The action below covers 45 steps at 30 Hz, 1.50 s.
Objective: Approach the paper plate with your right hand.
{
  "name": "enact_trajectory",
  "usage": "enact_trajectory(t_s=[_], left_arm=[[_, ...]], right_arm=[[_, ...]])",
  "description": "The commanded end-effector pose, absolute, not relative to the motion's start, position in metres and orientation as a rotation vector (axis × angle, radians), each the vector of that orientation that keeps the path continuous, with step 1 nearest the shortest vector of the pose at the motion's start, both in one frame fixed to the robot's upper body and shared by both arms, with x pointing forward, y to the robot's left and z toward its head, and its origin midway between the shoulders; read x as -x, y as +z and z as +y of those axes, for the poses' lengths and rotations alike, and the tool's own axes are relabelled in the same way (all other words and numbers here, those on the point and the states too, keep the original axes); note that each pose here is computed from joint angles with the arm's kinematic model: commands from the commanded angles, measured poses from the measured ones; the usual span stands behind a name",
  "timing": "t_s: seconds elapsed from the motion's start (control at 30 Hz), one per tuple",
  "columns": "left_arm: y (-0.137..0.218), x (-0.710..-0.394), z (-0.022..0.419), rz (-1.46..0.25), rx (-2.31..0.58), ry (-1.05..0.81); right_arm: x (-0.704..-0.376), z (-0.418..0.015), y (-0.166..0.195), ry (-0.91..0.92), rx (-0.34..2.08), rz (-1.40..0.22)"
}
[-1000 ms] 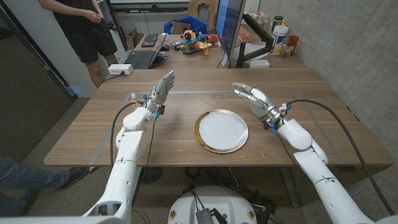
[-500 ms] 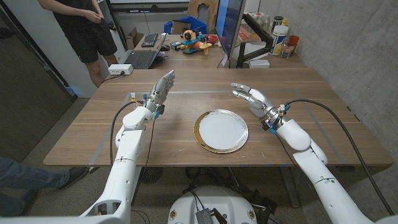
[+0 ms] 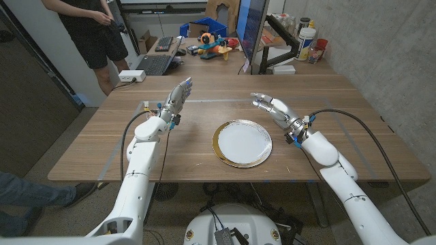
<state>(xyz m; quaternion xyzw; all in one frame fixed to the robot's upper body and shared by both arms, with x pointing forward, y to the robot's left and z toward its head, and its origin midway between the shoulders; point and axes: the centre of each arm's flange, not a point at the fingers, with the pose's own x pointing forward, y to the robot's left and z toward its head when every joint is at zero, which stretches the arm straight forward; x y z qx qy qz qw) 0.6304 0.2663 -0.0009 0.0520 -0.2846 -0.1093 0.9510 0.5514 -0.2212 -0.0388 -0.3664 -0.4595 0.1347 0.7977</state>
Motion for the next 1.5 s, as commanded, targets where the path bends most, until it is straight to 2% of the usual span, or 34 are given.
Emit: enact_trajectory(t_s=[0.03,1.5], left_arm=[[-0.002,-0.632,0.266,-0.575,-0.109,-0.224],[0.000,-0.633,0.266,-0.566,-0.121,-0.222]], right_arm=[[-0.552,-0.215,-0.043,0.295,0.814,-0.986],[-0.547,-0.204,-0.048,0.281,0.925,-1.065]])
